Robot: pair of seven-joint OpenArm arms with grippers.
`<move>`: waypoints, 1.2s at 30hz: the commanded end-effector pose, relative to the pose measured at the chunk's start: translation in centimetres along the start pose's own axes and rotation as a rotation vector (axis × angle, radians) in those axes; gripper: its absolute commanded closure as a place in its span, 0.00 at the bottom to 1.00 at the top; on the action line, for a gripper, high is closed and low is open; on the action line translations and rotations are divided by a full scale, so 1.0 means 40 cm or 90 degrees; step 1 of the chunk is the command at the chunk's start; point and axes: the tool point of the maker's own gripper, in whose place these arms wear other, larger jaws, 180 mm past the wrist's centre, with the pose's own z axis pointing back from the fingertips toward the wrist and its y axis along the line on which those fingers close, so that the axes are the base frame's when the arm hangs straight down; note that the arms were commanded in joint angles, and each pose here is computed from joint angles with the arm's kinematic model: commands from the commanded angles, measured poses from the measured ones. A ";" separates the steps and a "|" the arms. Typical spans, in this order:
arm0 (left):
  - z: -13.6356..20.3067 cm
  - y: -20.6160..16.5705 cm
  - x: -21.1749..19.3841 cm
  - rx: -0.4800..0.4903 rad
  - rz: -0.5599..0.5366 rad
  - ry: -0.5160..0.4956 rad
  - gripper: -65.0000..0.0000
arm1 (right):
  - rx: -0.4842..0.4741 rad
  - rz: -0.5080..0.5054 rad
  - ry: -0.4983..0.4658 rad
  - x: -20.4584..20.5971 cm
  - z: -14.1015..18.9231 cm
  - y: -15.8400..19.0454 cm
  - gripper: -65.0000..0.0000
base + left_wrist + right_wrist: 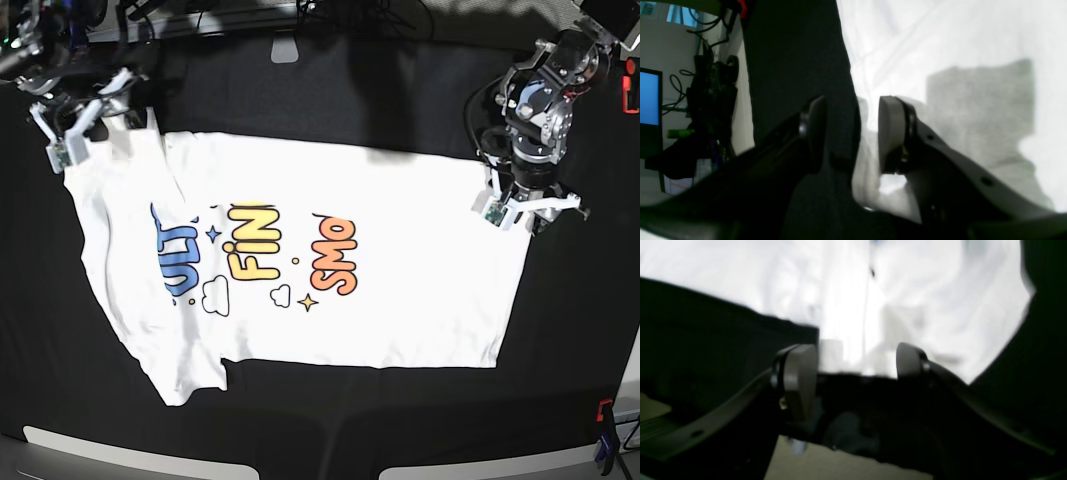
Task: Layout the t-shirt on the table in an organized manner, then fold the t-shirt properly
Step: 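Move the right gripper to the shirt's sleeve corner and grasp it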
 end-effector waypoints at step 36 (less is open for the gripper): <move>-0.004 0.046 0.024 0.037 0.001 -0.025 0.64 | 0.228 -0.163 -0.066 0.015 -0.080 0.015 0.60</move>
